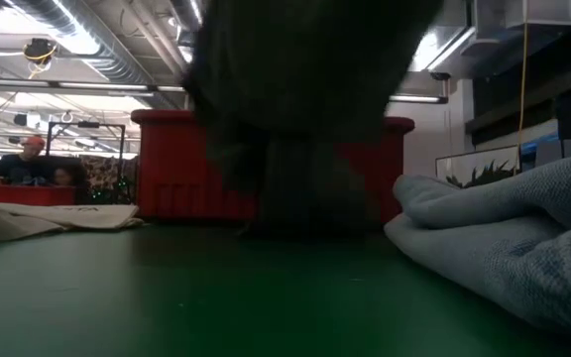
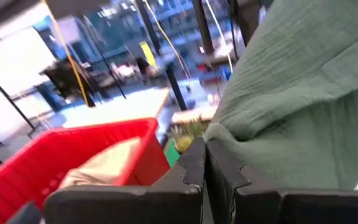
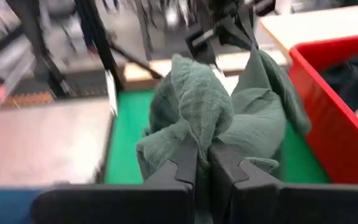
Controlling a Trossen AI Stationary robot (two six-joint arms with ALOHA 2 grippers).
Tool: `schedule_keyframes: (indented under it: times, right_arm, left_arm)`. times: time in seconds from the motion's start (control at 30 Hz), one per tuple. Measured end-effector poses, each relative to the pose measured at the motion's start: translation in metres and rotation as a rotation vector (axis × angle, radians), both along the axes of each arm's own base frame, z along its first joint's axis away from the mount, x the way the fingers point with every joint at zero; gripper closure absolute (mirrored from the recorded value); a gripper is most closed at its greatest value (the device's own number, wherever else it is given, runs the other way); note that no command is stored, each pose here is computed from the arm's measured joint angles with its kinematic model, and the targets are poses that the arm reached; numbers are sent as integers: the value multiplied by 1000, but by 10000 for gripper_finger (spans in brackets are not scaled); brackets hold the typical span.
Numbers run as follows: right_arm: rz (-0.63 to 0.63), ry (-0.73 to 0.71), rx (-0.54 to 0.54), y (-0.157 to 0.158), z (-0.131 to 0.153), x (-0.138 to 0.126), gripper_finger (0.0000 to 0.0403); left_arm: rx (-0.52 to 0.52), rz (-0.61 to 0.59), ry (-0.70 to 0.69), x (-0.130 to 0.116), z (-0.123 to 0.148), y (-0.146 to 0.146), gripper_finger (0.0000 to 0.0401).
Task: Fold Laundry from Bin
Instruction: Fold the green shirt
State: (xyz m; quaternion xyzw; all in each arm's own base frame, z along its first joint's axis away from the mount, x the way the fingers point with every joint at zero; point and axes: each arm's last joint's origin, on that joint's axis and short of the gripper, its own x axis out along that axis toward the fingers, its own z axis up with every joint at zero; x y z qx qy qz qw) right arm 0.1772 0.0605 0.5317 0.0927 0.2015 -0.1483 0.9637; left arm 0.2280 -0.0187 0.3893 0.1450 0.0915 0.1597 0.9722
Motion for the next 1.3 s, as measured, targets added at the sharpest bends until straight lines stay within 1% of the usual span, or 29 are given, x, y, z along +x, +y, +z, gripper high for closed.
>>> schedule_keyframes:
  times: [0.2,0.33,0.43,0.57,0.63,0.8,0.9,1.0,1.13,1.2,1.27,1.3]
  right_arm:
    - [56,-235,58,-8,26,1,387]
    - [78,-338,65,-16,37,6,387]
    - [98,-362,85,-25,39,15,387]
    - [146,-359,119,-36,36,33,387]
    - [163,-362,133,-42,34,43,387]
    - [221,-418,155,-59,34,69,387]
    - [262,-444,172,-69,34,78,387]
    - [278,-423,227,-76,31,78,387]
    - [272,-293,296,-75,20,73,387]
    - [255,-205,346,-74,12,69,387]
    - [240,-98,393,-68,2,64,387]
    - [212,-48,411,-66,-2,62,387]
  left_arm:
    - [26,37,-128,-45,27,-4,401]
    - [13,87,-192,-70,38,-2,401]
    - [1,103,-226,-84,43,-1,401]
    - [-13,139,-266,-102,48,2,401]
    - [0,165,-273,-111,50,4,401]
    - [12,246,-301,-133,55,10,401]
    - [-2,254,-324,-143,57,13,401]
    - [-19,231,-331,-147,57,12,401]
    - [-30,175,-250,-144,46,8,401]
    - [-67,123,-192,-143,37,5,401]
    - [-131,72,-131,-139,28,1,401]
    - [-166,43,-94,-136,22,-1,401]
